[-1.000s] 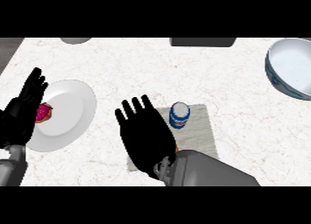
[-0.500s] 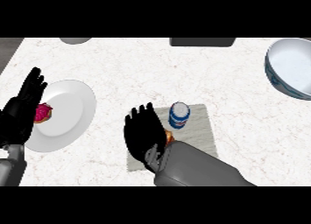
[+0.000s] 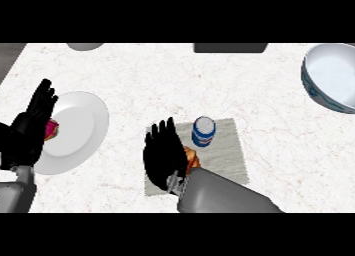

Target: Pick the croissant from the placemat and place it in the bowl

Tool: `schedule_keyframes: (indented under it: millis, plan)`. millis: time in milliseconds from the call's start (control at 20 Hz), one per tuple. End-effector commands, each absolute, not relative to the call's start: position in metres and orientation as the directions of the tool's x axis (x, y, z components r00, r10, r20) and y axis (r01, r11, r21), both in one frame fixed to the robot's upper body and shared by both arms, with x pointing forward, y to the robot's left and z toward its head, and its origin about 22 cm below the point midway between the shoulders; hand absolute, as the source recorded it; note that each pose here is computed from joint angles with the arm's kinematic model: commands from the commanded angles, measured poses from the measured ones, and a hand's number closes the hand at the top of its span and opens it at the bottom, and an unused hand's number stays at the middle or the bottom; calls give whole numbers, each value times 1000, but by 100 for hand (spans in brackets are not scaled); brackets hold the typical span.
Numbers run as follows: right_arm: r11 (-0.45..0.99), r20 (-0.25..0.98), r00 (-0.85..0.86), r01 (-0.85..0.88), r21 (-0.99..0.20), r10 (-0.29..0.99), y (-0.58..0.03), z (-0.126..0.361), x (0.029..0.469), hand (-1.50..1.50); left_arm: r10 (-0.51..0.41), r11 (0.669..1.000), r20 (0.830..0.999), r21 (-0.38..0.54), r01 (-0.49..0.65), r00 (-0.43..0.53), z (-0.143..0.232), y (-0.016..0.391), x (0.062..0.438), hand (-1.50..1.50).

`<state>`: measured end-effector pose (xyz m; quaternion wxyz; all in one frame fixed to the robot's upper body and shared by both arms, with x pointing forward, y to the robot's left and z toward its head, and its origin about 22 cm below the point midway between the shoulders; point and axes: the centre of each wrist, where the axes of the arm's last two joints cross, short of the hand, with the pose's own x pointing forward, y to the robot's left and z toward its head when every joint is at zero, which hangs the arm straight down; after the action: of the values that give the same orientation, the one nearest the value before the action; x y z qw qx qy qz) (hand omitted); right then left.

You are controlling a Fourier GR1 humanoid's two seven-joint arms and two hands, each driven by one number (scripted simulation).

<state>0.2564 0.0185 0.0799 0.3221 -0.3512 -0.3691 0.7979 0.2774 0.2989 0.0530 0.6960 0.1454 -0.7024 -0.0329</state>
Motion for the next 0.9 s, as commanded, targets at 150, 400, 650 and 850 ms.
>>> schedule_keyframes:
  millis: [150, 400, 650, 850]
  plan:
    - [-518, -328, -544, -239, -821, 772, 5, 42, 251, -150, -249, 957, 968, 249, -150, 19, 51, 316, 271, 0]
    - [-556, -343, -535, -306, -773, 772, -1, 35, 263, -150, -236, 959, 972, 233, -162, 0, 59, 276, 261, 0]
    - [-532, -334, -516, -301, -792, 789, 7, 32, 270, -150, -250, 957, 968, 248, -152, 3, 73, 306, 286, 0]
    - [-534, -343, -524, -271, -801, 780, -3, 8, 248, -150, -255, 953, 967, 254, -163, 12, 51, 317, 285, 0]
